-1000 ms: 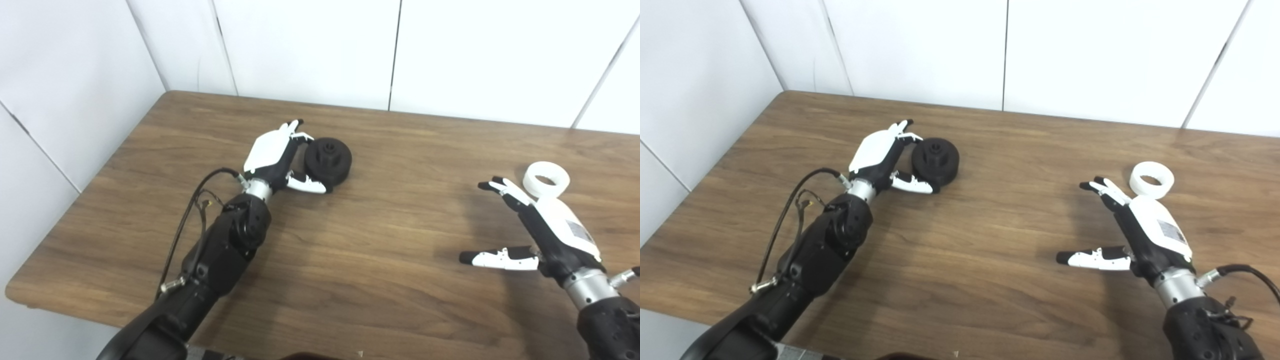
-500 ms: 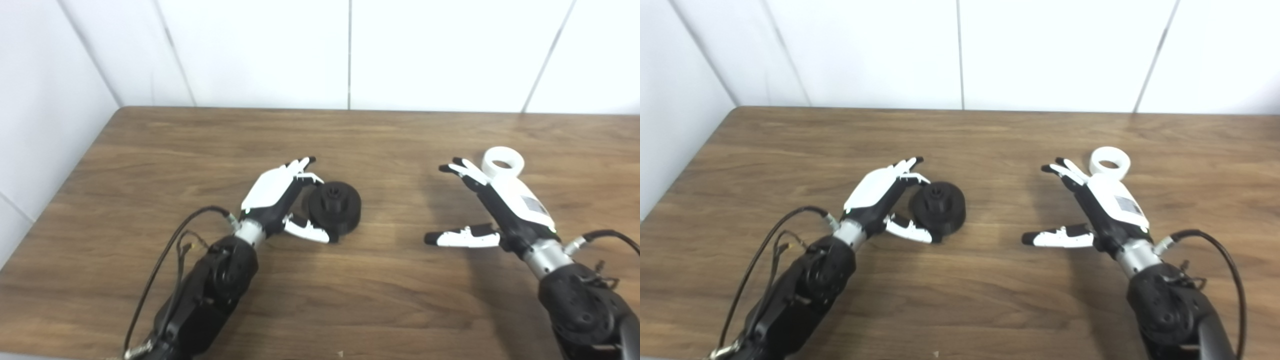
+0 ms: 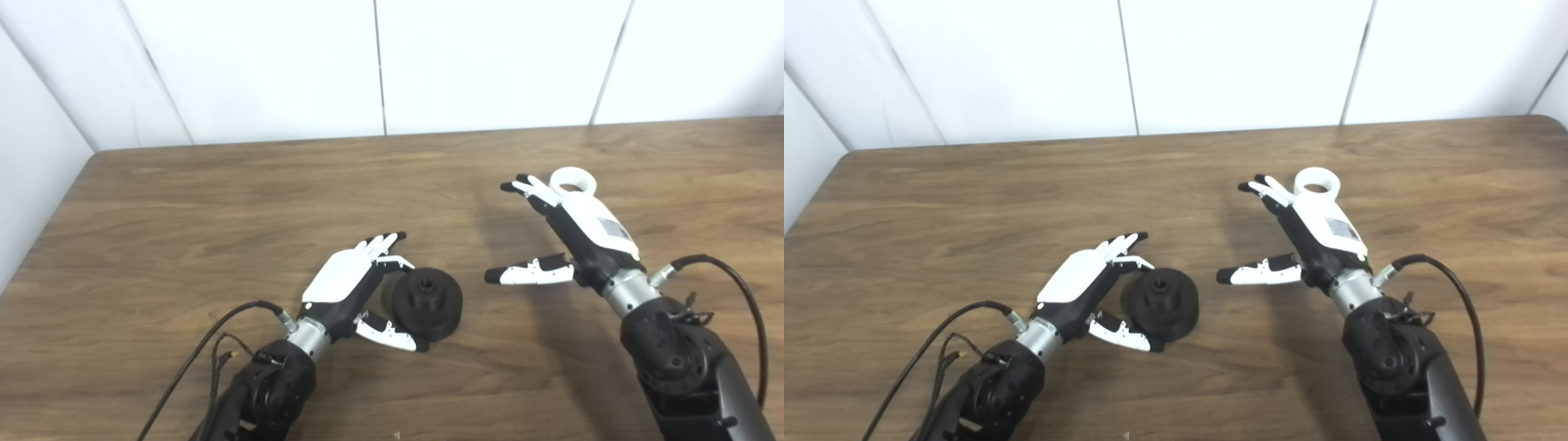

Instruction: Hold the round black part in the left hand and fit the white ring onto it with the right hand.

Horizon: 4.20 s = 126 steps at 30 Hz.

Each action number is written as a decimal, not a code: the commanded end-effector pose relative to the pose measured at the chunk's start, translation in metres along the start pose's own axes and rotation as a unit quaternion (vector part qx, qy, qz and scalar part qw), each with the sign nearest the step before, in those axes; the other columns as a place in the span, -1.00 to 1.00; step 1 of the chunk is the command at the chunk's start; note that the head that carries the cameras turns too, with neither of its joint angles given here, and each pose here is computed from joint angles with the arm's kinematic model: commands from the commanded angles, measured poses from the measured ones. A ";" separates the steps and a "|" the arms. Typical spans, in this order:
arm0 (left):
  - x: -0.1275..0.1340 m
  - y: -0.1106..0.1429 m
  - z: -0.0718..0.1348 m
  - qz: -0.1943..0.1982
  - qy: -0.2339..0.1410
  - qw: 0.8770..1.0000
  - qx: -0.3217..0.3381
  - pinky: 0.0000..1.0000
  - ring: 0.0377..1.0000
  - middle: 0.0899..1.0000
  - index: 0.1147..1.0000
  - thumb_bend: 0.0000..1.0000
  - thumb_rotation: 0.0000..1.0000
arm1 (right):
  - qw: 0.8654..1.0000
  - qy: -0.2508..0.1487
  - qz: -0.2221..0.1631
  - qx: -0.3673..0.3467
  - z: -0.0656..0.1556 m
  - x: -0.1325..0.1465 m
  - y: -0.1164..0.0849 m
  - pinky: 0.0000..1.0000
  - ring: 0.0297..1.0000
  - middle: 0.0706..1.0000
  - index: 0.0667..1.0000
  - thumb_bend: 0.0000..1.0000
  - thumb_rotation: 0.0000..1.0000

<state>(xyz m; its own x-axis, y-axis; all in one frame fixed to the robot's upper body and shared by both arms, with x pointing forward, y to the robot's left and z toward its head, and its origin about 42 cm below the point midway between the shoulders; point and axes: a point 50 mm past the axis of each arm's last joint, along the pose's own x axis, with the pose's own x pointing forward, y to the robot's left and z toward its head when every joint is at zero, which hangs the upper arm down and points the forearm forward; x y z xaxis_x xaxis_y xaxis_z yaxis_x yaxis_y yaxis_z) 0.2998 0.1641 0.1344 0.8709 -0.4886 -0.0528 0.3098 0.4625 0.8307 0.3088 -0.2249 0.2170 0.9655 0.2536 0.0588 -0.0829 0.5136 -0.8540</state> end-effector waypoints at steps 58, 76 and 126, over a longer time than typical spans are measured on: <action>-0.004 0.027 -0.010 0.012 -0.031 0.999 0.004 1.00 1.00 1.00 0.17 0.99 -0.27 | 0.977 0.152 -0.003 -0.152 -0.069 0.118 -0.077 0.66 0.92 1.00 0.80 1.00 0.56; -0.006 0.028 -0.007 0.009 -0.029 1.000 0.001 1.00 1.00 1.00 0.17 0.99 -0.29 | 0.978 0.144 0.020 -0.149 -0.069 0.117 -0.049 0.74 0.89 0.99 0.66 0.88 0.09; -0.012 0.034 -0.009 0.009 -0.031 0.999 0.005 1.00 1.00 1.00 0.16 0.95 -0.25 | 0.980 0.138 -0.064 -0.129 -0.092 0.109 -0.050 0.65 0.70 0.73 0.12 0.56 -0.38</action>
<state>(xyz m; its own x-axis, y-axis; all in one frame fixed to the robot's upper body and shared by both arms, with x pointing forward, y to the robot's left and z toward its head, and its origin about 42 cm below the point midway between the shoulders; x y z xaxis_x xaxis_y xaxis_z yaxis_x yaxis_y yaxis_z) 0.2987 0.1916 0.1408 0.8547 -0.5143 -0.0703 0.3458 0.4631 0.8161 0.4357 -0.2957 0.1973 0.9978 -0.0614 -0.0235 -0.0040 0.3007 -0.9537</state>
